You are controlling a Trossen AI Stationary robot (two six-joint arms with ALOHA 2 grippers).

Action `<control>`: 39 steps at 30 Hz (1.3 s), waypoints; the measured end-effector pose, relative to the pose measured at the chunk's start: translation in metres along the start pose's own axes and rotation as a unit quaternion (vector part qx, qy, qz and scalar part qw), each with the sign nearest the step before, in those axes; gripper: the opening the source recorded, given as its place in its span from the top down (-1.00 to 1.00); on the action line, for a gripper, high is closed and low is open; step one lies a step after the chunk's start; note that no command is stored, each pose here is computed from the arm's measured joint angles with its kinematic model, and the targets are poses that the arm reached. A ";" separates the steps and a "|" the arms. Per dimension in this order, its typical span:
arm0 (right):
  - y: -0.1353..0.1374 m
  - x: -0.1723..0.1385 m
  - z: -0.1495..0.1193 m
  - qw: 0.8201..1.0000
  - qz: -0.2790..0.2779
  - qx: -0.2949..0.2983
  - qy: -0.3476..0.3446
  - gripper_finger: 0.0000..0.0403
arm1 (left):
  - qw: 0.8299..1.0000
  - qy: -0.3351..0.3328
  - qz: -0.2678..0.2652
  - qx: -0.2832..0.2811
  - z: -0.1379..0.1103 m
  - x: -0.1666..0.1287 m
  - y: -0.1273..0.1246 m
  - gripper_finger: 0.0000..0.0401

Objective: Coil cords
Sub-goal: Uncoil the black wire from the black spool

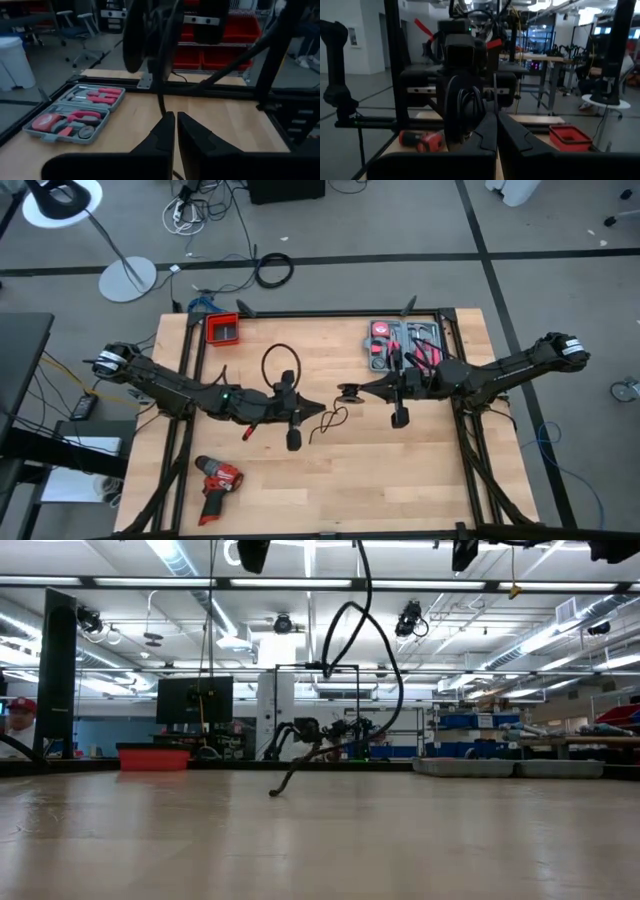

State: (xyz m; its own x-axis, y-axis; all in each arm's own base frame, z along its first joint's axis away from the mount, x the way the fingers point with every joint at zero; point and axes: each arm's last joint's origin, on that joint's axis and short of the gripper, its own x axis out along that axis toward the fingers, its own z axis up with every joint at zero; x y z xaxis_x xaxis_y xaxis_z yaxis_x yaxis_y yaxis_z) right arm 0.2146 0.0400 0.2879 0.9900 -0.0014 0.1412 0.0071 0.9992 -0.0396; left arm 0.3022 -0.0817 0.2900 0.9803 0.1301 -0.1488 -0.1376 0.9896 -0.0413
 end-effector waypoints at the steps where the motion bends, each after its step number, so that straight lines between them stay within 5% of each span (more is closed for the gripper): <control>1: 0.000 0.000 0.001 1.000 0.000 -0.003 -0.001 1.00 | 1.000 0.003 0.004 -0.003 -0.001 0.000 0.001 0.88; 9: 0.001 0.003 -0.001 1.000 0.000 -0.015 0.005 1.00 | 0.997 0.035 0.063 0.000 -0.012 0.007 0.008 0.81; 23: -0.011 0.007 -0.003 0.999 -0.037 -0.036 0.010 1.00 | 0.997 0.067 0.045 -0.016 -0.031 0.020 0.003 0.04; 39: -0.011 0.007 0.000 0.999 -0.040 -0.035 -0.009 1.00 | 0.989 0.117 0.078 -0.051 -0.062 0.041 0.011 0.02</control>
State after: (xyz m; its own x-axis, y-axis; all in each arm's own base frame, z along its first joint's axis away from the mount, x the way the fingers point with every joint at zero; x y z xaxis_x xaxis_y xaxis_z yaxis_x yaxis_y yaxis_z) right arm 0.2216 0.0286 0.2896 0.9833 -0.0792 0.1641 0.0958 0.9908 -0.0957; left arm 0.3325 -0.0694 0.2220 0.8878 0.2519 -0.3852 -0.3103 0.9457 -0.0968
